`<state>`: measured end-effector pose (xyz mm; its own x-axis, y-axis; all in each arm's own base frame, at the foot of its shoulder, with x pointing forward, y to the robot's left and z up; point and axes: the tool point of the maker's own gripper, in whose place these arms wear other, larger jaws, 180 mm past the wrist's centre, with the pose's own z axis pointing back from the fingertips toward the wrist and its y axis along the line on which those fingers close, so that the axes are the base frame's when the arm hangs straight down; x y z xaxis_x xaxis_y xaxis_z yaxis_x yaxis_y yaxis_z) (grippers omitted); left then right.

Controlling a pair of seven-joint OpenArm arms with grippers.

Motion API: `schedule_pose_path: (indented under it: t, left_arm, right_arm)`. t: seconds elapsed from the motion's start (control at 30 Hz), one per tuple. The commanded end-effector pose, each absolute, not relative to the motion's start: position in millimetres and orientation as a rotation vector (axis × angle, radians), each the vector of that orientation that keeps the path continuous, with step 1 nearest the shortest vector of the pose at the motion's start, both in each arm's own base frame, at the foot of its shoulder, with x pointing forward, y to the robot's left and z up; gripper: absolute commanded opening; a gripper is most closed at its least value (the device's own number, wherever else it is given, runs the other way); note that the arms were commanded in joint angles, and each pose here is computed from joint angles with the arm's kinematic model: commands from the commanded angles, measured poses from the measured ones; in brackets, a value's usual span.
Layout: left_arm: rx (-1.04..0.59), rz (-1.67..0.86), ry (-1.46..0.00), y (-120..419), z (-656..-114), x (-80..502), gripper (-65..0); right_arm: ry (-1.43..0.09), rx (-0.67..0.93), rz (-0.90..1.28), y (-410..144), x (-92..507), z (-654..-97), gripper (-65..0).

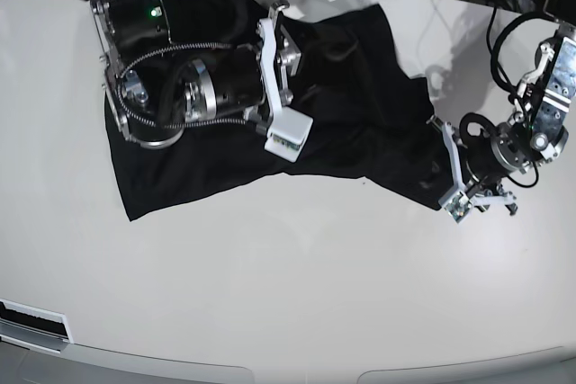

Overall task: Layout the t-shirt on the table in an organized manner, then fold the t-shirt properly
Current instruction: 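Pull the held shirt apart with both grippers to stretch it, then lift the shirt with the right gripper and shake it out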

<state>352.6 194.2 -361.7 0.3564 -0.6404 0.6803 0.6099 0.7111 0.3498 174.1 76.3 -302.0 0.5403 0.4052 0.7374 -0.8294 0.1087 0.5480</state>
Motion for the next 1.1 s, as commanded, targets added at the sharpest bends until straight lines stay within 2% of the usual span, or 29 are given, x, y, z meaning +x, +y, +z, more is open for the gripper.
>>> schedule_pose_path:
  t: [0.0,0.03,0.07,0.13,0.17,0.23,0.3,0.37,0.43,0.53,0.6,0.73,0.93,1.07]
  left_arm:
    - [0.063,-0.806,-0.961,198.7,-338.8,368.5,-53.9]
    - [0.070,-0.806,-0.967,199.4,-335.3,371.7,-61.7]
    - [0.077,-0.807,-0.974,201.1,-331.3,375.0,-65.0]
    - [0.087,-0.810,-0.983,203.0,-326.5,378.8,-65.0]
    - [0.088,-0.810,-0.986,203.0,-325.4,379.6,-65.0]
    - [0.070,-0.826,-0.978,199.8,-327.0,377.3,-65.0]
    - [-0.021,-0.896,-0.940,185.0,-334.3,364.4,-65.0]
    - [-0.117,-0.969,-0.897,169.1,-343.3,347.2,-65.0]
    - [-0.147,-0.989,-0.879,162.0,-350.4,340.0,-65.0]
    - [-0.177,-0.966,-0.882,160.1,-359.7,341.2,-65.0]
    - [-0.208,-0.955,-0.865,159.4,-372.7,340.5,-65.0]
    - [-0.209,-0.944,-0.763,170.9,-415.0,333.1,-65.0]
    - [-0.257,-0.881,-0.637,180.0,-473.5,305.8,-65.0]
    - [-0.328,-0.903,-0.572,170.5,-484.5,281.5,-65.0]
  right_arm:
    - [-0.533,1.130,0.966,74.6,188.1,-286.8,-34.7]
    - [-0.552,1.110,0.961,70.2,196.2,-285.1,-34.8]
    - [-0.573,1.087,0.951,64.8,204.8,-283.7,-34.8]
    - [-0.608,1.020,0.916,49.1,222.3,-285.5,-35.8]
    - [-0.619,0.965,0.890,38.6,231.4,-290.8,-38.6]
    - [-0.627,0.864,0.831,15.7,244.9,-302.6,-51.1]
    - [-0.624,0.833,0.769,-0.7,246.4,-310.6,-65.0]
    - [-0.607,0.830,0.718,-10.1,239.6,-319.4,-65.0]
    - [-0.563,0.800,0.691,-17.5,229.4,-334.5,-65.0]
    - [-0.440,0.686,0.667,-34.4,210.6,-373.0,-65.0]
    - [-0.418,0.609,0.641,-43.0,208.0,-394.9,-65.0]
    - [-0.439,0.407,0.643,-69.4,214.1,-421.4,-65.0]
    - [-0.414,0.311,0.606,-85.9,210.2,-434.5,-65.0]
    - [-0.434,0.232,0.561,-100.2,221.4,-446.1,-65.0]
